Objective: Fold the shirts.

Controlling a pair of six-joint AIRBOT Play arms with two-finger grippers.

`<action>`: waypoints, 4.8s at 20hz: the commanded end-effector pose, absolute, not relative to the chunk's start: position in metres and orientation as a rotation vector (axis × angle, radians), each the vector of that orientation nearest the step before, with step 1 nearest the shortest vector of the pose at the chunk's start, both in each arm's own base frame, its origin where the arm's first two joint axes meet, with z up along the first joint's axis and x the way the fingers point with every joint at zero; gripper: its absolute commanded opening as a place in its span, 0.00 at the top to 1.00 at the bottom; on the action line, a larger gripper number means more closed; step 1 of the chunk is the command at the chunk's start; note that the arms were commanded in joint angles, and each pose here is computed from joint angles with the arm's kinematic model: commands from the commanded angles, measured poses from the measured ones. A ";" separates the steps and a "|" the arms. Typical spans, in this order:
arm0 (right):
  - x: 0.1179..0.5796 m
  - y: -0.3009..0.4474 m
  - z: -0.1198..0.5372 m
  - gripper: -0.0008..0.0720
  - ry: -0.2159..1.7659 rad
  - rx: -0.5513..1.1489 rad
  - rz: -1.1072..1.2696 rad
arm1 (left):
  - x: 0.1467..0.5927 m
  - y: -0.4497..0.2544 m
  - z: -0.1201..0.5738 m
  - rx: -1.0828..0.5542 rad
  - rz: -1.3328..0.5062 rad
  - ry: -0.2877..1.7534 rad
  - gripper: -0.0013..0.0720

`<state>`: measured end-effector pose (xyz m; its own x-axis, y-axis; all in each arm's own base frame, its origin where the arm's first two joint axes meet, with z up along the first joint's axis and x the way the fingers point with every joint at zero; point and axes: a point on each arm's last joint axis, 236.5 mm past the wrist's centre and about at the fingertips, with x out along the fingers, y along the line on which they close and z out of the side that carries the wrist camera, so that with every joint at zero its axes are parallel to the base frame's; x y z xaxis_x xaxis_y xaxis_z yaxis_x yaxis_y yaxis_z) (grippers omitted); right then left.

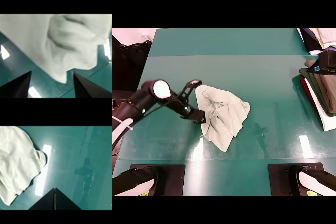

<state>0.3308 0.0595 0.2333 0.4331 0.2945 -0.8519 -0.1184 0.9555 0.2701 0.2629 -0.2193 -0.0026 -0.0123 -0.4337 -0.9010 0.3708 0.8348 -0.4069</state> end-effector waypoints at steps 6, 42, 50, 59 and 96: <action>0.331 0.060 0.233 0.96 1.094 0.180 0.260 | 0.228 -0.245 -0.054 -0.251 -0.649 1.470 0.16; 0.371 0.202 -0.068 0.20 1.369 0.154 0.376 | 0.257 -0.137 0.047 0.167 -0.421 1.267 0.95; 0.368 0.206 -0.075 0.96 1.385 0.145 0.382 | 0.258 -0.138 0.047 0.165 -0.421 1.260 0.95; 0.392 0.171 0.166 0.97 0.860 0.156 0.449 | 0.305 -0.096 0.165 0.283 -0.247 0.999 0.95; 0.500 0.092 0.134 0.96 0.810 0.105 0.179 | 0.504 -0.114 0.101 0.189 -0.191 1.031 0.94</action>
<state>0.4636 0.0711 0.1604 0.6241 0.2190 -0.7500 -0.0943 0.9740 0.2059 0.4821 -0.1377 0.1456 0.5543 -0.1113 -0.8249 0.3482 0.9311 0.1084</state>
